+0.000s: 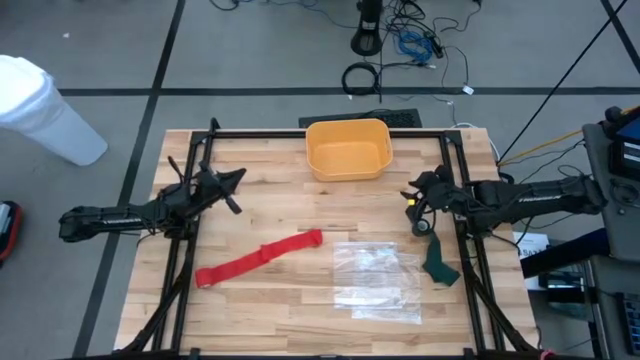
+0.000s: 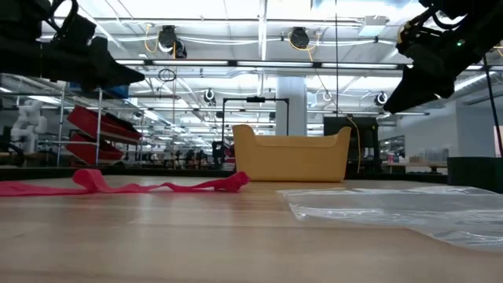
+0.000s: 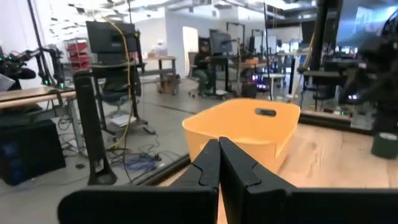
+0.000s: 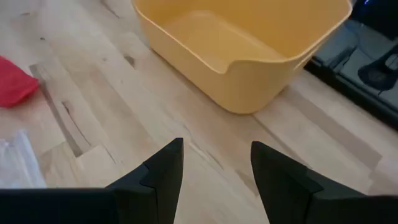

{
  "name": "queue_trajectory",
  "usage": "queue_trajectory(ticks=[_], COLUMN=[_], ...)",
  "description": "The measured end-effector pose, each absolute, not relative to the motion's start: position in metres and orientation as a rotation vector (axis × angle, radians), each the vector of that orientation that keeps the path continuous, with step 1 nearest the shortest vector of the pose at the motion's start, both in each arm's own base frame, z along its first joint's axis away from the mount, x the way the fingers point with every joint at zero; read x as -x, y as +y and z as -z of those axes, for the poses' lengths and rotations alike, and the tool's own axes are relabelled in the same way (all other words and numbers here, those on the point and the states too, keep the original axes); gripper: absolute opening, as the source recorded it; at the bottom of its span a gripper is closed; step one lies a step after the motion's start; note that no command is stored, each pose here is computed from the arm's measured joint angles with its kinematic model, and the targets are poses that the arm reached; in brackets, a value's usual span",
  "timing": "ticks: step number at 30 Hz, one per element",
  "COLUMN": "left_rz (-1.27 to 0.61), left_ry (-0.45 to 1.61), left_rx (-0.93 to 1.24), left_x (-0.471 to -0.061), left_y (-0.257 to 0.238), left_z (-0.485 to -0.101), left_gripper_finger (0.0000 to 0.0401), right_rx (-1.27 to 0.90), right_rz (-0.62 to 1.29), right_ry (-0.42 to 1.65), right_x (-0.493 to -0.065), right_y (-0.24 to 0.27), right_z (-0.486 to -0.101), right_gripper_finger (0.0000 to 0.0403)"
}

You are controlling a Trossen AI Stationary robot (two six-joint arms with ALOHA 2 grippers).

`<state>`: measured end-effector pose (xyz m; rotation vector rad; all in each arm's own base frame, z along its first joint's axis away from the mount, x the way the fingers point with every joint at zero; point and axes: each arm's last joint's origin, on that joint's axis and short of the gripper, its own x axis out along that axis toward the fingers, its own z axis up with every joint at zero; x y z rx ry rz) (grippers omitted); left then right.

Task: Roll bandage
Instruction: Roll the green bandage

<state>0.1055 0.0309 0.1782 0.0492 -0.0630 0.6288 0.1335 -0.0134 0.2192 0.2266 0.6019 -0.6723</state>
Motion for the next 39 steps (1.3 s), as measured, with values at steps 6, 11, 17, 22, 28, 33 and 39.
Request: queue_trajectory(ticks=[6,11,17,22,28,33,39], left_rz=[-0.511,-0.478,-0.427,-0.364,-0.291,-0.262,-0.251], left_ry=[-0.048,-0.003,0.09,0.193,0.332,0.326,0.345], left_rx=[0.072,0.123,0.145,0.172,0.17,0.162,0.141], left_x=[-0.108,-0.112,-0.129,-0.149,-0.175,-0.192,-0.201], left_y=[0.028,0.028,0.029,0.03,0.027,0.024,0.023], left_z=[-0.173,-0.171,-0.183,-0.189,-0.182,-0.181,-0.172], left_gripper_finger=[0.0002,0.0002,0.0002,0.0001,0.0001,0.0001,0.0009], right_rx=[-0.225,-0.257,-0.226,-0.197,-0.26,-0.267,-0.29], right_rz=[0.654,0.702,0.666,0.635,0.602,0.644,0.61], right_ry=[0.692,0.86,1.025,1.184,1.451,1.516,1.477], right_x=[-0.132,-0.138,-0.158,-0.169,-0.167,-0.165,-0.171], right_y=[-0.012,-0.012,-0.01,-0.009,-0.008,-0.007,-0.005], right_z=[-0.227,-0.234,-0.251,-0.258,-0.24,-0.233,-0.23], right_gripper_finger=[0.0174,0.0174,0.0173,0.0173,0.0173,0.0173,0.0173])
